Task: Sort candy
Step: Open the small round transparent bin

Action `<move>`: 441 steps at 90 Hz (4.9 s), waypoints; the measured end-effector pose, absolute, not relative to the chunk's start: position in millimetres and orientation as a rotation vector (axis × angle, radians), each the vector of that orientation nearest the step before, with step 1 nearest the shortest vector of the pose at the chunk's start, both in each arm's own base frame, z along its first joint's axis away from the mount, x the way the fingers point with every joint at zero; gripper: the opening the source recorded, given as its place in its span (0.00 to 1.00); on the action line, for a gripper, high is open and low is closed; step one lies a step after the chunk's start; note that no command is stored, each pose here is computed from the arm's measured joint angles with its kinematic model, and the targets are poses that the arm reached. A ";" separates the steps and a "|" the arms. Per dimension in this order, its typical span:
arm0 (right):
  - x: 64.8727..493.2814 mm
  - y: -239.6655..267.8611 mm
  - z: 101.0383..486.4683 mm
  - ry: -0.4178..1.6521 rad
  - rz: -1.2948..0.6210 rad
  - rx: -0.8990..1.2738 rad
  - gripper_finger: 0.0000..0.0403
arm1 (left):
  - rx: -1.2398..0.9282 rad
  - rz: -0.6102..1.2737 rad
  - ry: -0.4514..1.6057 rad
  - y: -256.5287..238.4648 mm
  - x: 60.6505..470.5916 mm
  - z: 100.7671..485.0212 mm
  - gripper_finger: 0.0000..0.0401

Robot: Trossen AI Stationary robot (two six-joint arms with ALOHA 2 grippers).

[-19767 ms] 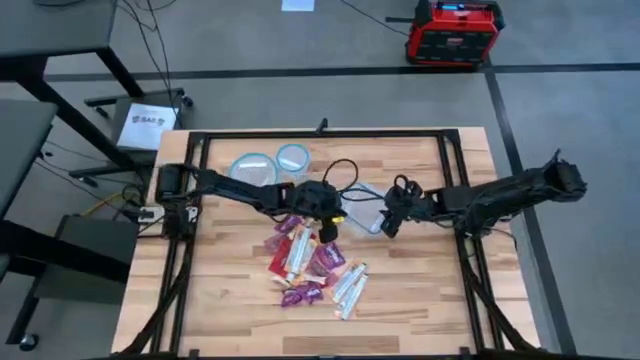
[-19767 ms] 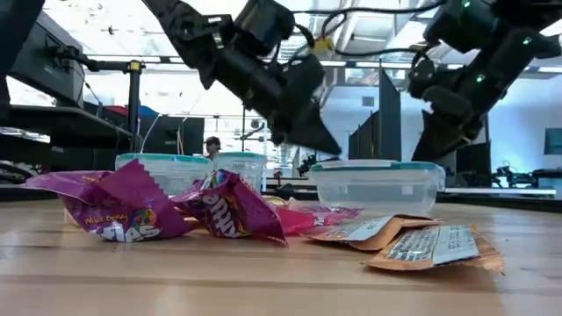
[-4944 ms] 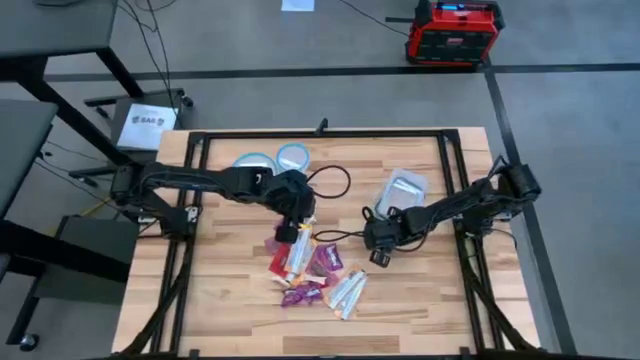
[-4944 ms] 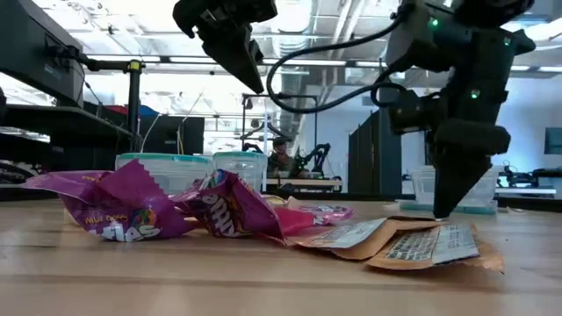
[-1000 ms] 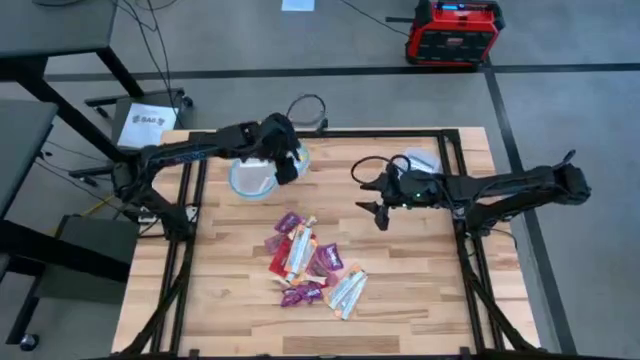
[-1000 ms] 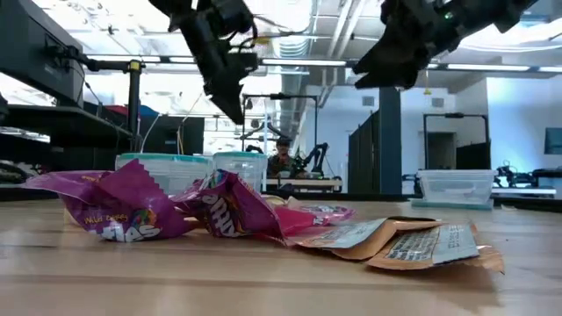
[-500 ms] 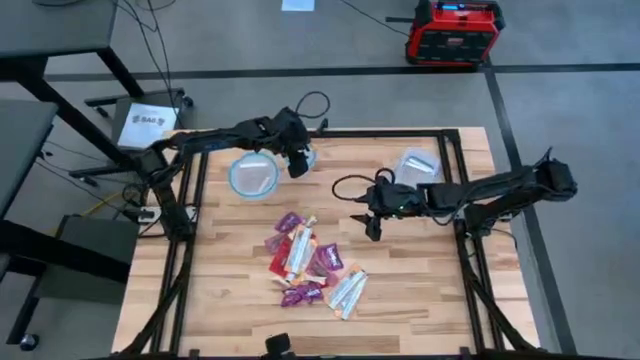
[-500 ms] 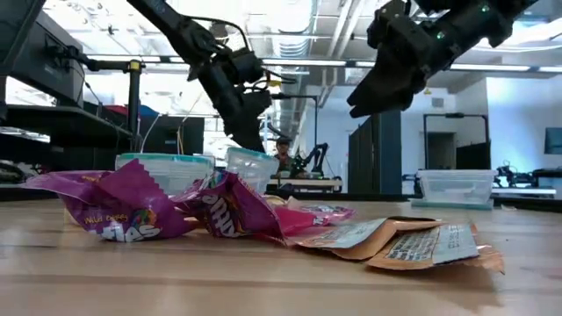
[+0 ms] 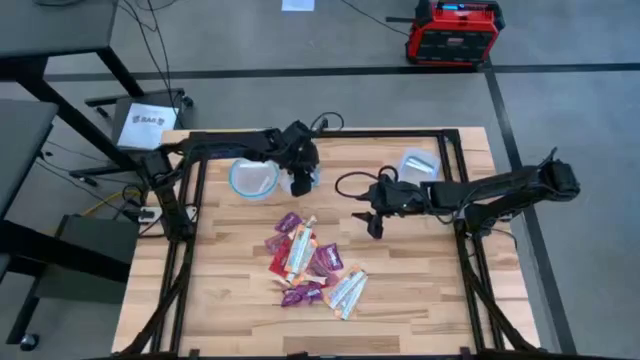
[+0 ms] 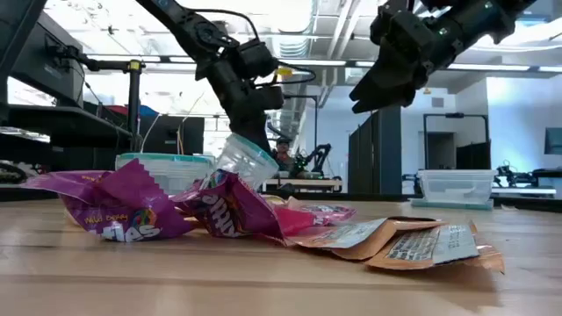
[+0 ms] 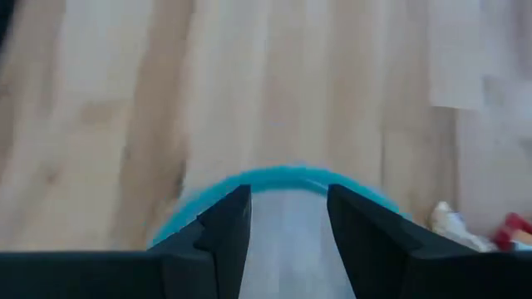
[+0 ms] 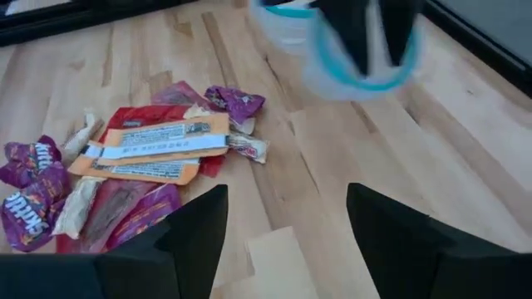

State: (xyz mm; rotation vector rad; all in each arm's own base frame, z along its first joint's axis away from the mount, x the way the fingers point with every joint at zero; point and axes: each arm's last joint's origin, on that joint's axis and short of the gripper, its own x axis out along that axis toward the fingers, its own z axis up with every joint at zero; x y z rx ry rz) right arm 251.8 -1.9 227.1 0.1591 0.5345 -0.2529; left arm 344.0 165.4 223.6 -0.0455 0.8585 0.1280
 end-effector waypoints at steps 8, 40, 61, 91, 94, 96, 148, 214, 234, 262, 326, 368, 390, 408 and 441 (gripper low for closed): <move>249.6 -1.8 229.7 0.530 -0.249 0.150 0.58 | -0.011 0.145 0.799 161.1 342.9 251.1 0.37; 247.6 -3.6 229.8 0.541 -0.263 0.144 0.58 | -0.030 0.312 0.861 181.1 308.5 273.8 0.37; 251.5 -2.4 215.6 0.563 -0.271 0.178 0.58 | -0.093 0.235 0.966 161.1 312.1 262.6 0.37; 265.1 6.7 174.1 0.623 -0.261 0.227 0.58 | -0.137 0.127 1.126 115.6 316.6 254.8 0.37; 266.6 9.2 170.9 0.632 -0.253 0.223 0.58 | -0.136 0.114 1.135 110.3 317.7 254.5 0.37; 267.6 11.0 168.8 0.637 -0.248 0.220 0.58 | -0.132 0.105 1.139 106.9 318.4 254.3 0.37; 279.0 23.1 160.0 0.586 -0.200 0.217 0.58 | -0.049 0.011 1.045 64.5 330.2 223.3 0.32; 279.8 12.6 160.4 0.575 -0.254 0.202 0.58 | 0.011 -0.047 0.873 60.3 343.4 208.7 0.32; 279.6 13.5 160.2 0.578 -0.251 0.200 0.58 | 0.010 -0.061 0.876 58.2 350.3 198.5 0.32; 277.0 13.2 156.6 0.587 -0.252 0.199 0.58 | -0.008 -0.105 0.859 58.7 360.8 181.2 0.32; 274.2 8.8 152.7 0.601 -0.268 0.200 0.58 | 0.135 -0.037 0.864 65.6 363.0 225.1 0.32; 273.8 8.3 152.2 0.606 -0.276 0.190 0.58 | 0.252 0.032 0.861 74.4 361.7 230.2 0.32; 274.7 6.3 153.3 0.594 -0.283 0.177 0.58 | 0.176 -0.054 0.825 82.1 361.2 222.4 0.32; 277.2 2.1 157.2 0.552 -0.290 0.160 0.58 | 0.086 -0.064 0.807 86.5 349.9 194.9 0.32; 281.1 -16.3 163.7 0.476 -0.299 0.184 0.58 | 0.028 -0.034 0.719 83.5 344.9 174.7 0.32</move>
